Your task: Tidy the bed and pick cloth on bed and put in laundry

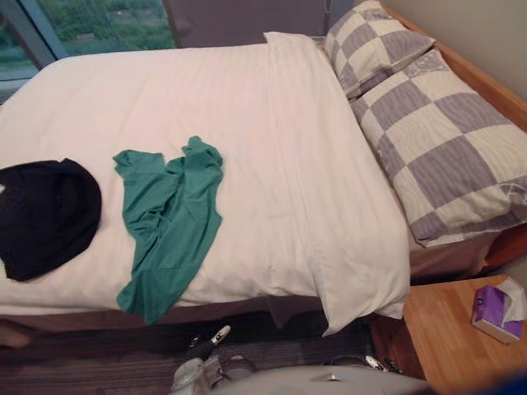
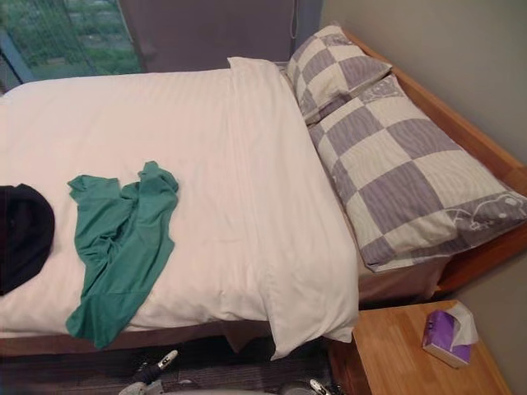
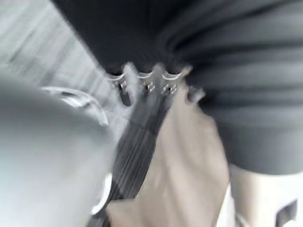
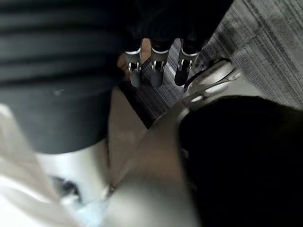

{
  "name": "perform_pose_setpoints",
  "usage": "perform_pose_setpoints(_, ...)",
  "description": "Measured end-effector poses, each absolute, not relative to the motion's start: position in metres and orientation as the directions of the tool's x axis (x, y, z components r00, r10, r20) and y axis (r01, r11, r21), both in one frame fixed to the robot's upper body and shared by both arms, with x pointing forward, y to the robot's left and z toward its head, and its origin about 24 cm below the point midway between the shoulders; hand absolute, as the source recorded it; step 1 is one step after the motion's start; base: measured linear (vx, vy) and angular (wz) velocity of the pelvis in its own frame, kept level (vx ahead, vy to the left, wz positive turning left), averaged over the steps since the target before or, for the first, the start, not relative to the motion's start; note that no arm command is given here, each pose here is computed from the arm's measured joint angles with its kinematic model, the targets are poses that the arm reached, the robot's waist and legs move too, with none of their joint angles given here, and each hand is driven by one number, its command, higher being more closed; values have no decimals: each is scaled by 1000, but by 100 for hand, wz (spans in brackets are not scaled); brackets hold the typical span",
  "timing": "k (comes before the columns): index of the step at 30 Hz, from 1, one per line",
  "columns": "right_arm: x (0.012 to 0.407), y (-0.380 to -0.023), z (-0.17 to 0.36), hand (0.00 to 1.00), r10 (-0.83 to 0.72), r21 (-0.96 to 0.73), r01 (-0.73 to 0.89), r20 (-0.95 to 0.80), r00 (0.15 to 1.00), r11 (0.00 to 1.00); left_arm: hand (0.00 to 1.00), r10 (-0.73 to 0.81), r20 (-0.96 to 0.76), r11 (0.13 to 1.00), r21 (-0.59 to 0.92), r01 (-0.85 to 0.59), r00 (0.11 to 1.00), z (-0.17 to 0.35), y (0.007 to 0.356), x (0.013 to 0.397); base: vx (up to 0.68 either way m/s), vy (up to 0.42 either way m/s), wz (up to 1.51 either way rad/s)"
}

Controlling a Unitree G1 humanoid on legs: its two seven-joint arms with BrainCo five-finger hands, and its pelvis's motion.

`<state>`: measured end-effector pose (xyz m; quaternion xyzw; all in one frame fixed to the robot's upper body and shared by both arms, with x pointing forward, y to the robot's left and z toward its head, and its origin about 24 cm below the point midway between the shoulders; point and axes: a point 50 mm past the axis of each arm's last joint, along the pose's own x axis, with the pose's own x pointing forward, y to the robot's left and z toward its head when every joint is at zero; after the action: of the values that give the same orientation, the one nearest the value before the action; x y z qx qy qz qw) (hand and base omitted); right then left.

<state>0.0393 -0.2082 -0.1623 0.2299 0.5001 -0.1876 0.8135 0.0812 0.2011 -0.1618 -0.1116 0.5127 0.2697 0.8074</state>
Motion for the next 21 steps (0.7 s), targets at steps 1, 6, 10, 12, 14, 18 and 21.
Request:
perform_pose_setpoints(1,40,-209,-162,0,-88,178,546,-901,425,819,0,336,-886,827,116,-550,319,-162,202,80,30,222,7)
perform_pose_setpoints(6,27,-221,-164,0,-157,105,603,-917,366,791,0,369,-891,804,164,-571,265,-163,206,74,50,430,32)
perform_pose_setpoints(10,17,-211,-169,0,-205,94,713,-924,322,695,0,407,-864,816,198,-544,296,-158,228,79,35,699,15)
perform_pose_setpoints(12,16,-206,-170,0,-219,80,728,-926,306,681,0,401,-874,837,229,-497,275,-160,231,69,69,697,-15)
perform_pose_setpoints(14,20,-203,-170,0,-207,87,713,-926,315,696,0,381,-872,881,241,-408,308,-160,228,77,91,568,-29)
perform_pose_setpoints(18,43,-210,-168,0,-135,123,560,-908,397,819,0,316,-891,926,214,-311,327,-163,215,77,90,380,-52)
perform_pose_setpoints(21,59,-211,-164,0,-87,144,449,-885,457,882,0,250,-894,959,178,-219,370,-163,204,90,82,192,-16)
